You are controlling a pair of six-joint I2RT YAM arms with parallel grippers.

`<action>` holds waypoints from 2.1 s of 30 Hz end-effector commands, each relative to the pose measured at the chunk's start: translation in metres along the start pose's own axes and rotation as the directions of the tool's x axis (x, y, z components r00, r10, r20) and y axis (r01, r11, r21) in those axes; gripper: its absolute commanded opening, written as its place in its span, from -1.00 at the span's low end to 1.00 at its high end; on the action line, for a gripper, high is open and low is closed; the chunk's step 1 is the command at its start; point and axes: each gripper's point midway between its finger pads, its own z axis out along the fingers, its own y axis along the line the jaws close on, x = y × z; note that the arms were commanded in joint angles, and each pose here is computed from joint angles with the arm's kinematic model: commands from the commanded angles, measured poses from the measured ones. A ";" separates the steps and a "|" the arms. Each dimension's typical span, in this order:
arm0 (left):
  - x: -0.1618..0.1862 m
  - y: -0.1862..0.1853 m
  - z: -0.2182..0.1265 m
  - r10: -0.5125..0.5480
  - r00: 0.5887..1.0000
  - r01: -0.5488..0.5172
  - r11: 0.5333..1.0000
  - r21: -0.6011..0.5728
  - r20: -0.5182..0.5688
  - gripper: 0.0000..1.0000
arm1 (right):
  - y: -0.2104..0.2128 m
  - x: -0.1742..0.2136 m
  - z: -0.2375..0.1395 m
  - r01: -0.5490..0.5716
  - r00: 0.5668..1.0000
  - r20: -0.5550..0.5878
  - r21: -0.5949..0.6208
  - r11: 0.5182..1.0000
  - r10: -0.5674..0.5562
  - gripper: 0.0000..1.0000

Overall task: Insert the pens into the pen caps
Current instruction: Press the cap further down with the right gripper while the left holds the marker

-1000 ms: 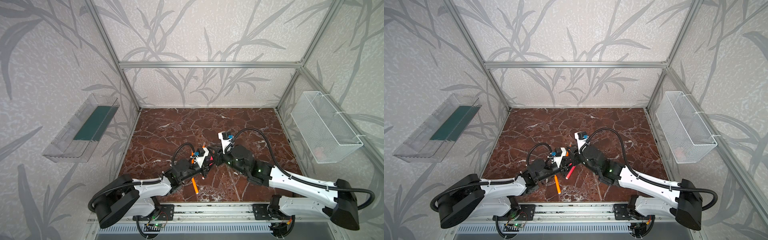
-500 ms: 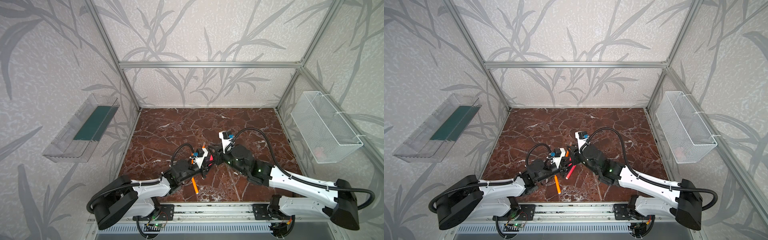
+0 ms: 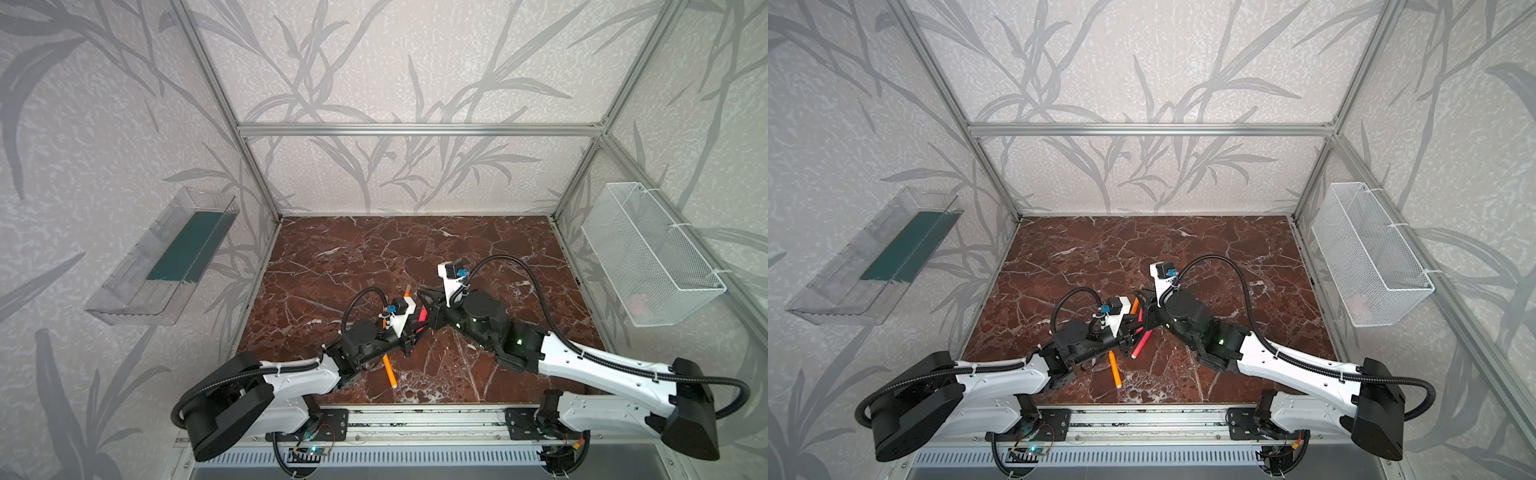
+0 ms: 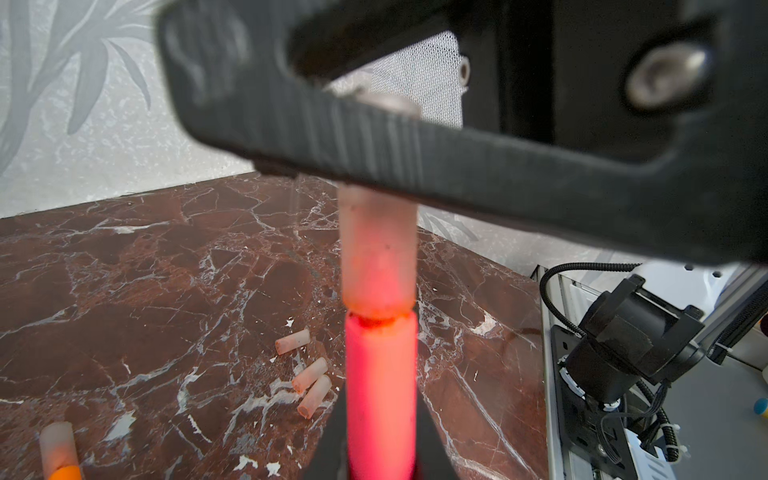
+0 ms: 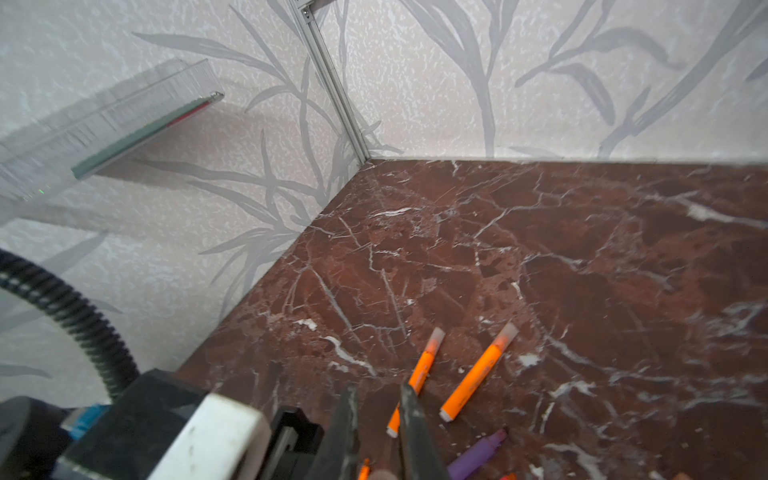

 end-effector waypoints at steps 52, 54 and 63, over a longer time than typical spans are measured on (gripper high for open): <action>-0.101 0.047 -0.021 -0.145 0.969 0.170 0.979 -0.113 0.201 -1.00 | 0.047 0.111 -0.034 0.032 0.998 -0.035 -0.318 0.947 -0.045 -1.00; -0.101 0.047 -0.023 -0.140 0.968 0.166 0.980 -0.114 0.207 -1.00 | 0.047 0.114 -0.037 0.038 0.998 -0.039 -0.327 0.944 -0.053 -1.00; -0.098 0.090 -0.037 -0.026 0.972 0.118 0.912 -0.394 0.232 -1.00 | 0.024 0.154 -0.034 -0.157 0.979 -0.139 -0.041 0.987 0.149 -1.00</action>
